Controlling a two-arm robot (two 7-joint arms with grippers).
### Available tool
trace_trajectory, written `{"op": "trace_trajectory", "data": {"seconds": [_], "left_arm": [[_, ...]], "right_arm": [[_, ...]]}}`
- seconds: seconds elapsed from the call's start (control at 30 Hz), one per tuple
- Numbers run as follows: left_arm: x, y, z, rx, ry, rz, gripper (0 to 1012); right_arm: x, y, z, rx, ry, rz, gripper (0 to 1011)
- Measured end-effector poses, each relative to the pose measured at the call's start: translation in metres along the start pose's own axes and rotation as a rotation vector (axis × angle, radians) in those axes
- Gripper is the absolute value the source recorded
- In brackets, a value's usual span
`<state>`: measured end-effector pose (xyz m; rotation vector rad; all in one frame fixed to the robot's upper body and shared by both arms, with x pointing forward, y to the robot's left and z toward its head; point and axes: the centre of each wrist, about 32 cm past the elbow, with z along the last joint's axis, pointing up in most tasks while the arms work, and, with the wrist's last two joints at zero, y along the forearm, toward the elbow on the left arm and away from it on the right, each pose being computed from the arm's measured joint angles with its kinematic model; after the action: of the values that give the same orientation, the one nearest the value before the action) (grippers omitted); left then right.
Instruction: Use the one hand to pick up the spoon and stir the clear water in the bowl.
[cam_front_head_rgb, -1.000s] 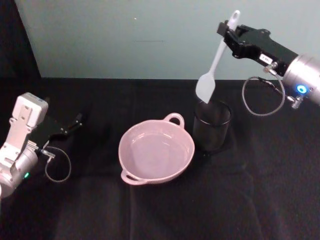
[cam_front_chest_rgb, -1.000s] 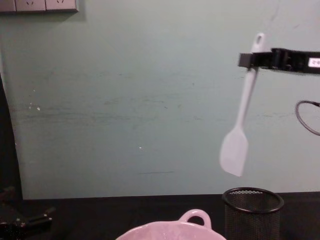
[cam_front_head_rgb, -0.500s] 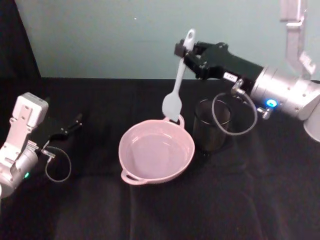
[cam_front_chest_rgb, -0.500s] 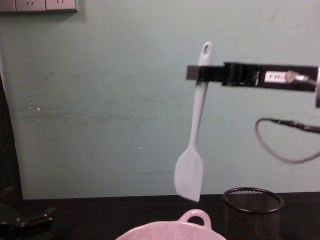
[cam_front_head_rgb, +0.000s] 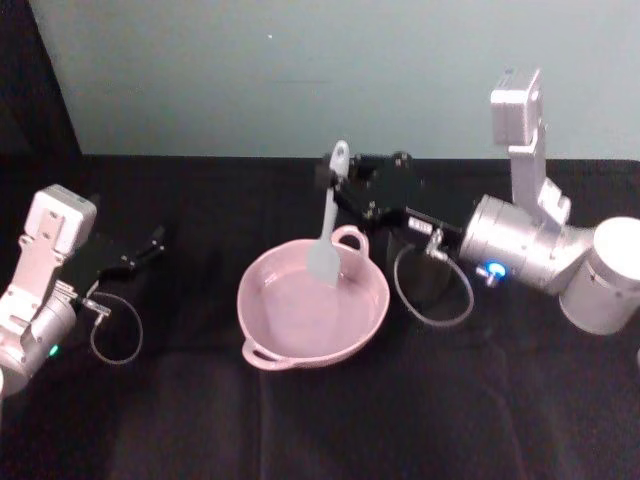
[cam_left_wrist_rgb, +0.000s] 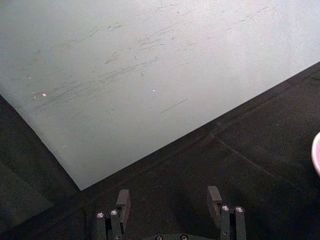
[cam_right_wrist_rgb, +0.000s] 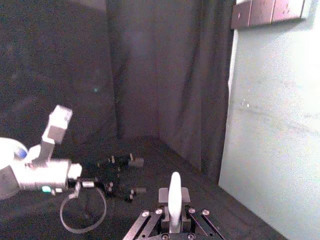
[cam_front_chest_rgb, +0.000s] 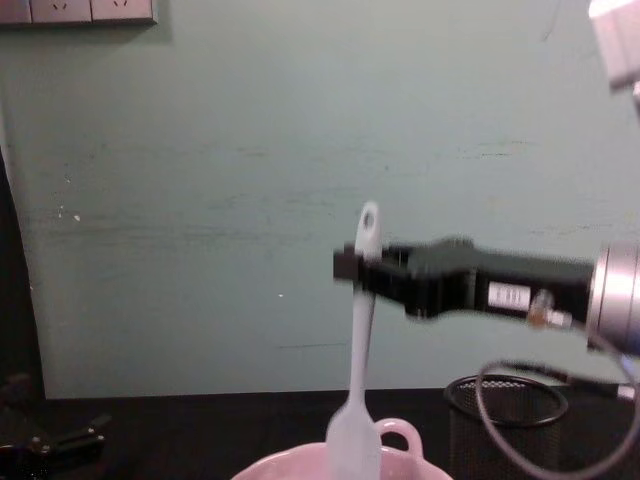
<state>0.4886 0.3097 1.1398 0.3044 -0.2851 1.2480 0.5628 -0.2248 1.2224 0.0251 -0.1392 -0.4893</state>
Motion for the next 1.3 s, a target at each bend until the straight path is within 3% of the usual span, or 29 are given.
{"op": "trace_trajectory", "data": {"seconds": [0.2, 0.33, 0.7, 1.03, 1.3], "left_arm": [[0.0, 0.0, 0.0, 0.0, 0.0, 0.0, 1011], [0.0, 0.0, 0.0, 0.0, 0.0, 0.0, 1011], [0.0, 0.0, 0.0, 0.0, 0.0, 0.0, 1011], [0.0, 0.0, 0.0, 0.0, 0.0, 0.0, 1011], [0.0, 0.0, 0.0, 0.0, 0.0, 0.0, 1011]], "right_arm": [[-0.003, 0.0, -0.021, -0.026, -0.015, 0.007, 121], [-0.005, -0.002, -0.027, -0.044, -0.011, 0.012, 121], [-0.016, -0.01, -0.031, -0.037, 0.065, 0.08, 121], [-0.027, 0.007, -0.041, -0.005, 0.09, 0.104, 121], [-0.037, 0.028, -0.056, 0.068, 0.06, 0.057, 121]]}}
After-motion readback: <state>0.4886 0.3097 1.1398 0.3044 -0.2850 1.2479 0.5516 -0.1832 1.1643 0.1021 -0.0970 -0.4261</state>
